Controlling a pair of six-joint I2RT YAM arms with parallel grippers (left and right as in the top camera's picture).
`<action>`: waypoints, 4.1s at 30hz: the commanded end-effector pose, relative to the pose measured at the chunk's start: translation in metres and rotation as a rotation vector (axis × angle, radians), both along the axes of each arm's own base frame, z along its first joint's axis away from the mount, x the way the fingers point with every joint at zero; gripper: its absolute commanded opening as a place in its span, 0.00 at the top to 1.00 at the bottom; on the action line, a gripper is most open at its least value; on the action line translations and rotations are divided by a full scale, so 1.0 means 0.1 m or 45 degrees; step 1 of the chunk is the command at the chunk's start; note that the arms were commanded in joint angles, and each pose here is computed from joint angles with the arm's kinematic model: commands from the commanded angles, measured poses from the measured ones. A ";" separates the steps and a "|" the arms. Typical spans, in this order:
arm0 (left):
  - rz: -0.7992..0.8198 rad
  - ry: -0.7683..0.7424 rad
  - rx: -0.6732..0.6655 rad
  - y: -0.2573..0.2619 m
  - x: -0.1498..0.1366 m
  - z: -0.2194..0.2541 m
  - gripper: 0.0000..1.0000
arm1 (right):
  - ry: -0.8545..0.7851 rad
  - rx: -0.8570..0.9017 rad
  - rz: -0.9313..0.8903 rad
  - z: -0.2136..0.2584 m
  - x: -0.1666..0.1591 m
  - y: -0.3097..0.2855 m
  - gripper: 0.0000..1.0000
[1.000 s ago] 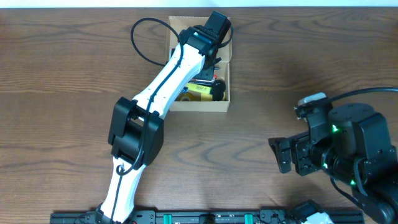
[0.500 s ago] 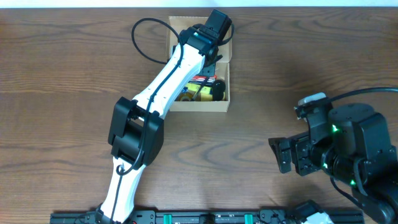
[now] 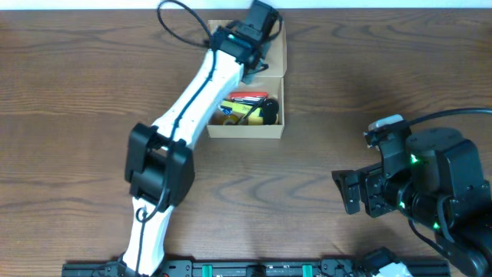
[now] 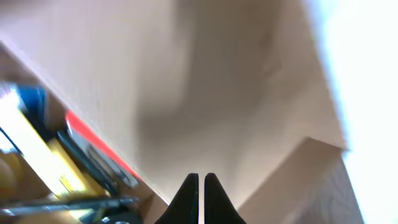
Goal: Pack container
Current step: 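Raise both grippers to the box lid's far edge on either side, then push the lid forward with both grippers to close the box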
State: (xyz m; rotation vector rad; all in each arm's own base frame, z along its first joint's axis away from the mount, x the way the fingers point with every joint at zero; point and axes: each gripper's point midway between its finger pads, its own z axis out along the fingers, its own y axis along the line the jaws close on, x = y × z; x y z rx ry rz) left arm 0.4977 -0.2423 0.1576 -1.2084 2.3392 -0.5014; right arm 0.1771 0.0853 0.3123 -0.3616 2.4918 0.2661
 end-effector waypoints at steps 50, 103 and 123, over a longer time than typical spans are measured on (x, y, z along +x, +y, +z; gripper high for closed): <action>-1.323 -0.579 0.566 2.32 0.96 0.00 0.94 | -0.032 -0.030 -0.027 0.04 0.03 -0.07 0.01; -1.269 -0.365 0.075 1.45 0.81 -0.82 0.94 | 0.109 0.560 -0.476 -2.18 3.60 0.22 0.99; -1.376 -0.435 -0.169 0.91 0.69 -0.83 0.94 | 0.204 1.239 0.027 -2.32 3.74 1.10 0.99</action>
